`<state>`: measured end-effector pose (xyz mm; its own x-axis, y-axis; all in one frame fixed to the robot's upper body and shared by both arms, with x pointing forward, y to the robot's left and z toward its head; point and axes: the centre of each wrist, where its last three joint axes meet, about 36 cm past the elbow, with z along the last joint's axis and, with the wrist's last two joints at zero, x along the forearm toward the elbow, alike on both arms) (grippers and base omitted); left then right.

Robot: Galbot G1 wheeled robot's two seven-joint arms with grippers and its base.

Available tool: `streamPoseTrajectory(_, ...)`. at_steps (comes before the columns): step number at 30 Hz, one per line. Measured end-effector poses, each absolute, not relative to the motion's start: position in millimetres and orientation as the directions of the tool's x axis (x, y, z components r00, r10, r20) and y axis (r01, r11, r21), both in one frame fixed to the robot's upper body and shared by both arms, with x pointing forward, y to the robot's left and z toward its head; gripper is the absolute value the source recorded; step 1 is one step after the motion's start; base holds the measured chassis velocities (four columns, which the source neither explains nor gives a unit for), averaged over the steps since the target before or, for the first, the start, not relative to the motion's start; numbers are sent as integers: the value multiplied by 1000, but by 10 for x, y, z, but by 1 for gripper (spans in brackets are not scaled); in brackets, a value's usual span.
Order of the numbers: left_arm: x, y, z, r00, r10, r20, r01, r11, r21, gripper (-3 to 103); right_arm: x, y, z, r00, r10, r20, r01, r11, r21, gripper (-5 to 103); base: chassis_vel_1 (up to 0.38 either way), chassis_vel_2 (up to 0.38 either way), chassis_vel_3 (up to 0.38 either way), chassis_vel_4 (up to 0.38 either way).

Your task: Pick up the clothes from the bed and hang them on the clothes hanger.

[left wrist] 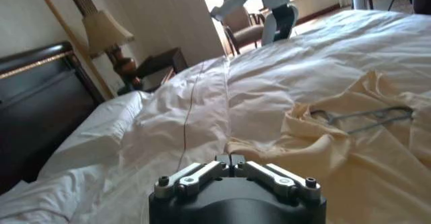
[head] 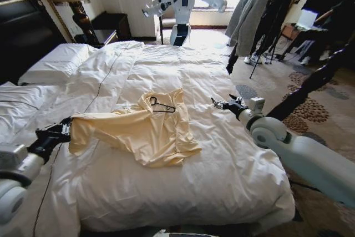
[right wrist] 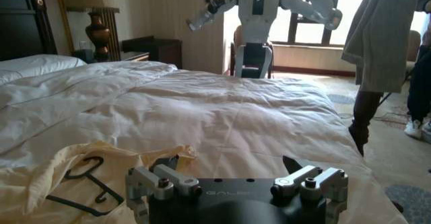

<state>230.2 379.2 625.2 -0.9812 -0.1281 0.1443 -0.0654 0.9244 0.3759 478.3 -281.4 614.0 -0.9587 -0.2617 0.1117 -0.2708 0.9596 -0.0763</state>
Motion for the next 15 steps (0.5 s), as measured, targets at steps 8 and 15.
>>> streamPoseTrajectory(8, 2268, 3516, 5803, -920, -110, 377, 19, 947, 322, 0, 4775, -2847, 6158, -959, -264, 106, -273, 958, -83, 100, 0, 0, 0, 0)
streamPoseTrajectory(15, 2313, 3249, 5513, -866, -24, 499, 138, 949, 285, 0, 4744, -2828, 6163, -957, -271, 100, -280, 956, -83, 100, 0, 0, 0, 0)
